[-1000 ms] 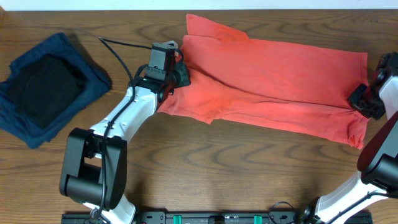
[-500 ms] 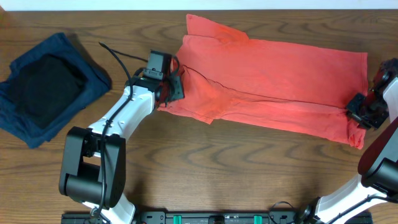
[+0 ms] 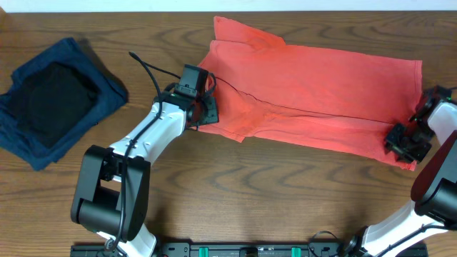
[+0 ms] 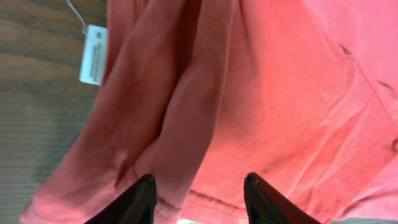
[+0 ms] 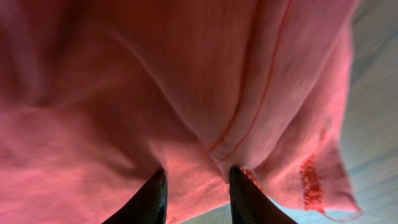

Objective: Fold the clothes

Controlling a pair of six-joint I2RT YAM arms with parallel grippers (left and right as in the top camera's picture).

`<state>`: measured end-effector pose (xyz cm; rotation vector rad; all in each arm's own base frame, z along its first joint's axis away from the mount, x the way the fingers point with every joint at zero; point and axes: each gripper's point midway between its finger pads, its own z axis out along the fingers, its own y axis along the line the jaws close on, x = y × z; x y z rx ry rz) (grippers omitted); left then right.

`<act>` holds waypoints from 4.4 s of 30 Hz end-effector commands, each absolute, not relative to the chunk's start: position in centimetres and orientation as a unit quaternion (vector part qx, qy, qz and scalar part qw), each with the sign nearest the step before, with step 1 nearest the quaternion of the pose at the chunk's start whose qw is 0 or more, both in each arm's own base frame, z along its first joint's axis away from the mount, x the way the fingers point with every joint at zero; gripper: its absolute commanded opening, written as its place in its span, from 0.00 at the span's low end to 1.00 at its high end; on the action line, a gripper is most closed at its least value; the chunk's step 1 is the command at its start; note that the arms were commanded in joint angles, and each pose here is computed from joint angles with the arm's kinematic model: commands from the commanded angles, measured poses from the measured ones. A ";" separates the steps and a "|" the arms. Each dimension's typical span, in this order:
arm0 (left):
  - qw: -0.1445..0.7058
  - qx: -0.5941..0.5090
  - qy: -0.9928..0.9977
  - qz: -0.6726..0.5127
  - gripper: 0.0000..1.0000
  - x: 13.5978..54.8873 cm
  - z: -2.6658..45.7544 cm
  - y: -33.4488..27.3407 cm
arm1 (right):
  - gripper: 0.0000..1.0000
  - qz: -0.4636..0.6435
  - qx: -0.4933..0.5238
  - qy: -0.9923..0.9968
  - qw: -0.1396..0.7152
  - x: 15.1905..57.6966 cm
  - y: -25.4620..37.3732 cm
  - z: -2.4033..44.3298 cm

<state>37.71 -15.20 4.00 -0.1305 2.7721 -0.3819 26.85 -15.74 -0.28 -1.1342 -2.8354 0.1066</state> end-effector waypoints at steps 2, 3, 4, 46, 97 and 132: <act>0.171 -0.037 0.977 -0.119 0.48 37.7 2.8 -14.7 | 0.32 0.051 -0.368 -0.927 0.038 26.4 -16.4 0.0; 0.177 -0.039 0.977 -0.110 0.48 37.9 2.8 -14.4 | 0.32 0.051 -0.370 -0.927 0.038 26.3 -16.4 0.0; 0.184 -0.042 0.977 -0.098 0.48 38.2 2.8 -14.0 | 0.32 0.050 -0.371 -0.927 0.039 26.3 -16.4 0.0; 0.184 -0.048 0.980 -0.062 0.06 38.8 0.7 -12.8 | 0.28 -0.018 -0.309 -0.951 -0.010 30.0 -16.7 3.5; 0.180 -0.047 0.981 -0.064 0.06 38.6 0.7 -12.8 | 0.40 0.073 -0.444 -0.891 -0.069 28.1 -24.6 6.6; 0.186 0.168 0.953 -0.167 0.55 33.8 1.9 -26.6 | 0.20 0.020 -0.387 -0.920 -0.057 26.7 -18.2 0.8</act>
